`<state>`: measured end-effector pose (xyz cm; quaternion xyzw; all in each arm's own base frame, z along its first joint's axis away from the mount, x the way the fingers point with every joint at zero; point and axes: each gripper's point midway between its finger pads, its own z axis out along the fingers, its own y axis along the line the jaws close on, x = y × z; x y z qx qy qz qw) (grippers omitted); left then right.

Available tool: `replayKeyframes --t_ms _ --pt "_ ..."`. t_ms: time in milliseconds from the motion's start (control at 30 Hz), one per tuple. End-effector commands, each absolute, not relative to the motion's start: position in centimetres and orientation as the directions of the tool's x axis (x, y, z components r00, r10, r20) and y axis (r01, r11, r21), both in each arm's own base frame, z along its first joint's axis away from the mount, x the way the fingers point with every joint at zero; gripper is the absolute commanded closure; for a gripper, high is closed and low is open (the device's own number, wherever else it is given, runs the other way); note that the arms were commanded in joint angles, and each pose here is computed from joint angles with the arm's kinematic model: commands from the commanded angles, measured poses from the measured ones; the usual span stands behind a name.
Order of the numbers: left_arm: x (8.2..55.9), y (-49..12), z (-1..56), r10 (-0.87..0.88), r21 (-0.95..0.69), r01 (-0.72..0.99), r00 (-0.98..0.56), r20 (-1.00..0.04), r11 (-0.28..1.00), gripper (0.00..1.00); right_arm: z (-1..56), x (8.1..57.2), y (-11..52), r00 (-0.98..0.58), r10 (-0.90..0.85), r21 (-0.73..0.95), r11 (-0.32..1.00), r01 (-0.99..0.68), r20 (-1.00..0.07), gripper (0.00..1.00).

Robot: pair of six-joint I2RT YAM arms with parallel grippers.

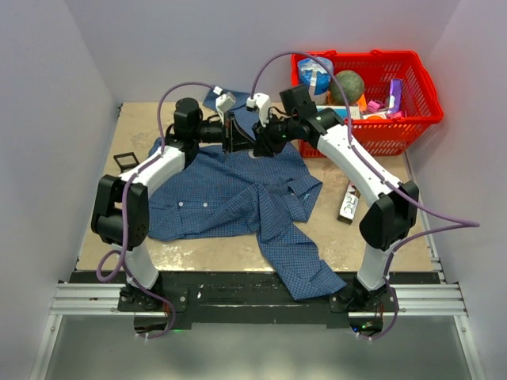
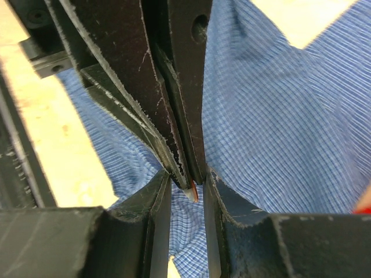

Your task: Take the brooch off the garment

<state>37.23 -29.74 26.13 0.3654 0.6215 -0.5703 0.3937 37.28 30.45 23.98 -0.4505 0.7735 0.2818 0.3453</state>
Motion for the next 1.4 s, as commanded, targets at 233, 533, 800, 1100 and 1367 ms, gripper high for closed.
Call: replayKeyframes --t_ms 233,533,800,1100,1367 --pt "36.1 -30.6 29.8 -0.017 -0.363 0.932 -0.363 -0.932 0.01 1.0 25.7 42.3 28.1 -0.318 -0.516 -0.162 0.687 -0.709 -0.795 1.0" --pt "35.8 -30.7 29.8 -0.011 -0.367 0.93 -0.367 -0.93 0.002 1.0 30.6 43.3 28.8 -0.362 -0.29 -0.022 0.806 -0.591 -0.886 1.0" --pt "36.5 -30.4 29.0 -0.01 -0.371 0.927 -0.372 -0.928 0.057 1.0 34.4 42.4 28.5 -0.362 -0.156 0.103 0.792 -0.602 -0.919 1.0" --pt "37.2 -30.5 28.4 -0.014 -0.39 0.918 -0.39 -0.921 0.075 1.0 38.6 40.7 26.9 -0.319 -0.058 0.167 0.756 -0.633 -0.946 1.0" --pt "37.4 -30.4 28.2 -0.016 -0.398 0.913 -0.399 -0.917 0.083 1.0 39.7 39.8 25.8 -0.27 -0.045 0.145 0.754 -0.641 -0.962 0.79"
